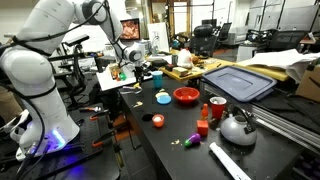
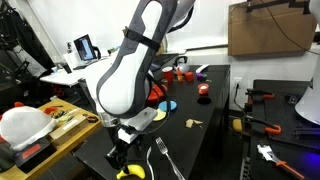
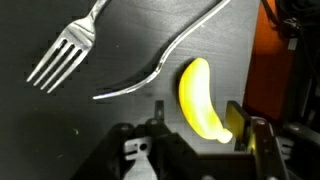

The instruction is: Move the banana to the left

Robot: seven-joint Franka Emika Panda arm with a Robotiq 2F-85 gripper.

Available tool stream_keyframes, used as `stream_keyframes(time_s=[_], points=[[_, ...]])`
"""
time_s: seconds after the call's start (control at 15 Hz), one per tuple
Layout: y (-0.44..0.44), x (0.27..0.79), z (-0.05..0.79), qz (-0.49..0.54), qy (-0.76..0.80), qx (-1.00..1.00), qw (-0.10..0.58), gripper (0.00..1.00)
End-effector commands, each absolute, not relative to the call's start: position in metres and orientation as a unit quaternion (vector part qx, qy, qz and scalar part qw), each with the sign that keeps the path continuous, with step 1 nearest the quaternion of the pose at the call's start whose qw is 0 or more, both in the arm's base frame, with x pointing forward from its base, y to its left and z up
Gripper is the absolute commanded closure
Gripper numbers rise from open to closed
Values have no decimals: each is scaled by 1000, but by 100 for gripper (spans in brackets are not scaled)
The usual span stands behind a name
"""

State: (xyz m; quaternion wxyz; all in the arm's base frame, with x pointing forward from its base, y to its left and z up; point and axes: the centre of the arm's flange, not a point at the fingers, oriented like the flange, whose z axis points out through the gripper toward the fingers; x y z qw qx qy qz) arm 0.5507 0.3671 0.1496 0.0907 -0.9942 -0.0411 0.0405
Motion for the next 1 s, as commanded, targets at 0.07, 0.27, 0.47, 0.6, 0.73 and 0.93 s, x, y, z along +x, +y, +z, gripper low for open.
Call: stream_keyframes(time_s=[0.07, 0.27, 0.47, 0.6, 0.73, 0.93], points=[[358, 545, 174, 23, -50, -996, 73, 0], [348, 543, 189, 28, -68, -994, 75, 0], [331, 540, 204, 40, -82, -994, 68, 0], [312, 540, 215, 51, -86, -993, 63, 0], [293, 540, 225, 60, -91, -993, 56, 0], [264, 539, 242, 72, -96, -992, 46, 0]])
